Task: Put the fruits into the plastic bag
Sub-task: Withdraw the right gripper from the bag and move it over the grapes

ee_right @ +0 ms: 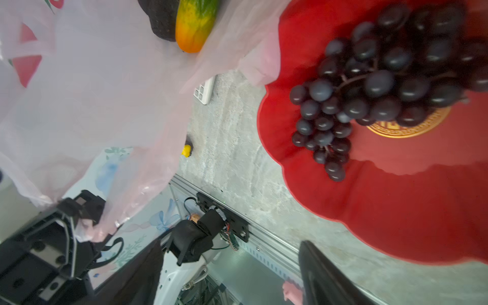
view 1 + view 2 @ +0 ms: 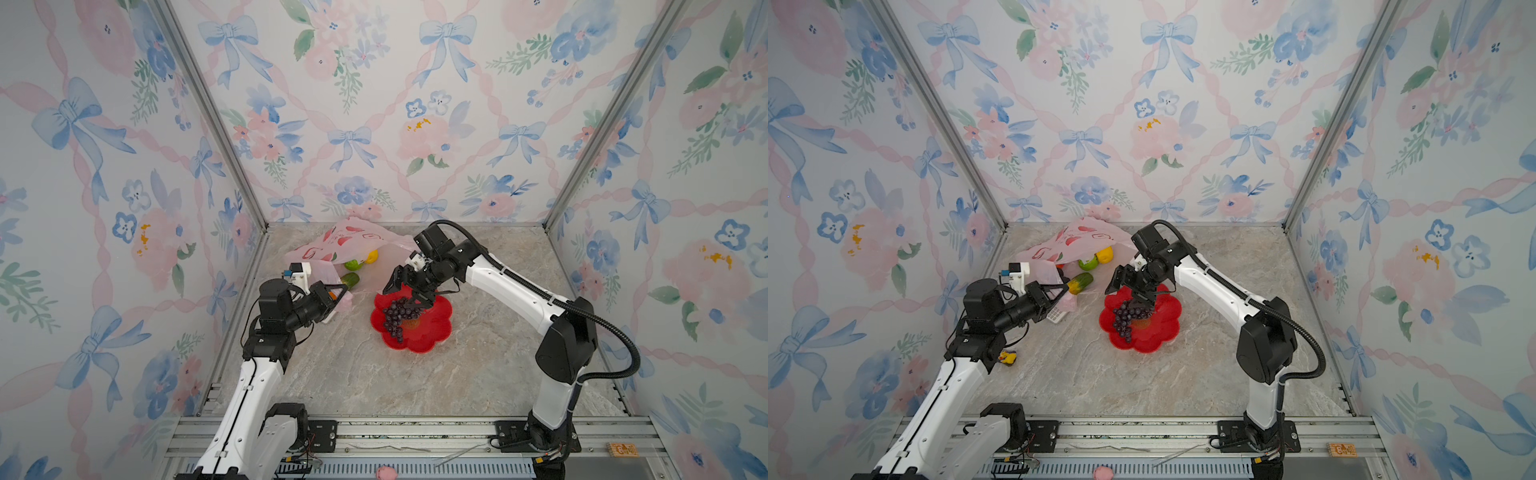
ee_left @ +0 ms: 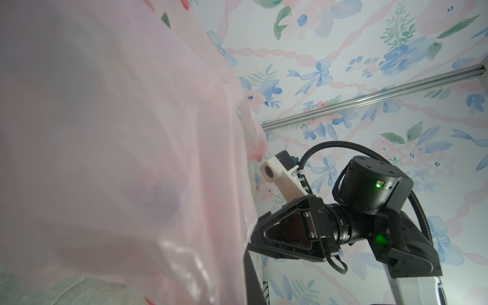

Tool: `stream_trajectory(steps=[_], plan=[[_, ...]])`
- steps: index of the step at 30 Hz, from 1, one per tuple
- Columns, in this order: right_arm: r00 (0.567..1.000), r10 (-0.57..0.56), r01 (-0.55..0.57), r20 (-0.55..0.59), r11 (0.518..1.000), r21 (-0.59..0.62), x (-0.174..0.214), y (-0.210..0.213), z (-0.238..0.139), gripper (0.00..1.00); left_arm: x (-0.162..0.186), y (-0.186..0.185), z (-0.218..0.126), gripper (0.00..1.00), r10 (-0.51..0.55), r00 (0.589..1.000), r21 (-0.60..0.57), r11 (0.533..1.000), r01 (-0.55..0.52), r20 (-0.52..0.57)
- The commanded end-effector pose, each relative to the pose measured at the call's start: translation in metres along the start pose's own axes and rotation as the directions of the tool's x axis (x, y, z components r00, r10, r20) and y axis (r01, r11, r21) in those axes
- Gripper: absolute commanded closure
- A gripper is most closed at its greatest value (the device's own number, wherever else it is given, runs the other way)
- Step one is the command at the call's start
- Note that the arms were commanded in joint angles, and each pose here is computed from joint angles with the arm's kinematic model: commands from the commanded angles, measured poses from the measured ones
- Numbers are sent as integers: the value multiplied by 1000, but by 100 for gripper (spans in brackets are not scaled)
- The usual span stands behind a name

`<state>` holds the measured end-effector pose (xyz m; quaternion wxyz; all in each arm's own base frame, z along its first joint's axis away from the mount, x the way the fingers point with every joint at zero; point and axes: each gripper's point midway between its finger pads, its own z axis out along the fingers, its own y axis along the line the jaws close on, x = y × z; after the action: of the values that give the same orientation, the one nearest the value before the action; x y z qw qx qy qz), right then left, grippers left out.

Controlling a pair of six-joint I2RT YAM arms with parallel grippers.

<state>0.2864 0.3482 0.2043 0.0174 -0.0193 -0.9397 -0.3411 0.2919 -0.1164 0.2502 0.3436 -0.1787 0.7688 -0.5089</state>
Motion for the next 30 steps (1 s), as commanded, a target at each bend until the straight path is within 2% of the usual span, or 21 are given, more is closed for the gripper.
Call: stream_trajectory(steps=[1, 8, 10, 12, 13, 15, 17, 18, 20, 22, 23, 26, 28, 30], plan=[[992, -130, 129, 0, 981, 144, 18, -29, -29, 17, -2, 2, 0, 100, 10, 1000, 5, 1000, -10, 12], [939, -343, 332, -34, 874, 356, 22, -66, -34, 14, -3, 2, 1, 100, 3, 1000, 2, 1000, -3, 11], [910, -414, 394, -34, 836, 381, 21, -68, -30, 11, -3, 2, 1, 100, 3, 1000, 2, 1000, -3, 11], [862, -506, 474, -23, 789, 391, 19, -64, -26, 7, -2, 3, 1, 100, 1, 1000, 1, 1000, -1, 10], [823, -569, 524, -8, 752, 399, 17, -62, -24, 6, -1, 4, 1, 100, 0, 1000, 0, 1000, 0, 8], [712, -701, 629, 44, 665, 403, 15, -53, -23, 4, -1, 4, 1, 100, -1, 1000, 0, 1000, 1, 10], [575, -810, 726, 114, 569, 385, 12, -44, -21, 0, 0, 4, 0, 100, -2, 1000, 1, 1000, 2, 8], [507, -850, 767, 143, 521, 375, 13, -40, -20, 3, 0, 3, 0, 100, 0, 1000, 1, 1000, 0, 9], [342, -923, 853, 179, 384, 353, 18, -34, -16, 4, 0, 3, -1, 100, -1, 1000, 0, 1000, 1, 8], [229, -958, 899, 171, 276, 341, 17, -33, -13, 4, 0, 3, -1, 100, 0, 1000, 1, 1000, 0, 7], [194, -969, 913, 152, 235, 333, 16, -32, -12, 4, 0, 2, -1, 100, 1, 1000, 2, 1000, -1, 8], [142, -988, 936, 65, 155, 315, 8, -39, -1, 4, 1, 2, -2, 100, 0, 1000, 2, 1000, 0, 6], [131, -990, 945, 52, 141, 295, 5, -39, 6, 4, 1, 3, -1, 100, 0, 1000, 0, 1000, 0, 5], [159, -984, 939, 81, 176, 294, 2, -34, 9, 4, 1, 2, -2, 100, 1, 1000, 2, 1000, -1, 6]])
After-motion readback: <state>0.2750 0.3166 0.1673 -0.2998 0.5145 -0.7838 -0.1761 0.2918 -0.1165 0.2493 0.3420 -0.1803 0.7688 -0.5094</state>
